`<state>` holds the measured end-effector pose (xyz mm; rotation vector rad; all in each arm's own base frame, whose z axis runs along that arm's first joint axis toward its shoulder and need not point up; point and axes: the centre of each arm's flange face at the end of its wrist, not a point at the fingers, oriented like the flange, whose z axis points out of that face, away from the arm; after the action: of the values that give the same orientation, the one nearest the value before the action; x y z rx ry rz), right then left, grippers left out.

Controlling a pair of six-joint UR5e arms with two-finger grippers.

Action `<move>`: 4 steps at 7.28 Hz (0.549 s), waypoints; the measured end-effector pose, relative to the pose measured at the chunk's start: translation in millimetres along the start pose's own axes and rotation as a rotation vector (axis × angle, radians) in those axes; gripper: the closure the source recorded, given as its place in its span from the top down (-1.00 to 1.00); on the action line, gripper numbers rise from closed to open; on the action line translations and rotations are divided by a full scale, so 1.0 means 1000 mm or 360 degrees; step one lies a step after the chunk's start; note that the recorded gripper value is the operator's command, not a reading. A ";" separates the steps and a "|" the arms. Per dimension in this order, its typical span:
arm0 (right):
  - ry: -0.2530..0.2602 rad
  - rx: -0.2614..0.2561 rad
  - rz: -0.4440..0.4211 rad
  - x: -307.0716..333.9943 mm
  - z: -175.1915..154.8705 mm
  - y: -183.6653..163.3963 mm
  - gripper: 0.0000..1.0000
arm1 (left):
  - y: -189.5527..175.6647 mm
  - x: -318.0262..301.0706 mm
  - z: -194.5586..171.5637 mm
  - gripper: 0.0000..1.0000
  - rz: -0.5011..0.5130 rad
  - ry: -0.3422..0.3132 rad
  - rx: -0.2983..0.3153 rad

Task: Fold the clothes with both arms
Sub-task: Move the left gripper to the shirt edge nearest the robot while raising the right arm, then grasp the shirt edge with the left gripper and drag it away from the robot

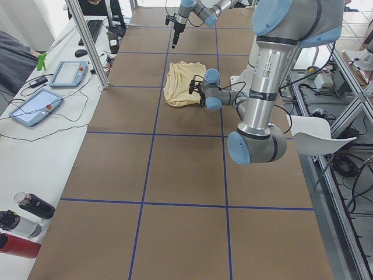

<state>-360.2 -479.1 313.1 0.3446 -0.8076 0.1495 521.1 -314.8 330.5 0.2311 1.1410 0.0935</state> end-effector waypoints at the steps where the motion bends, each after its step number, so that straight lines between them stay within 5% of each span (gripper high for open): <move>1: 0.0000 0.0000 0.0001 0.000 0.000 0.000 1.00 | 0.005 0.002 0.003 0.02 0.0005 0.0001 -0.0016; 3: 0.0003 -0.0001 0.0003 0.001 0.000 0.000 1.00 | 0.010 0.005 0.006 -0.38 0.0007 0.0006 -0.0029; 4: 0.0005 -0.0001 0.0003 0.001 0.001 0.000 1.00 | 0.011 0.006 0.005 -0.92 0.0001 0.0015 -0.0028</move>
<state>-360.0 -478.9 314.3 0.3428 -0.8052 0.1512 529.0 -303.9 330.0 0.2153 1.1487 0.1052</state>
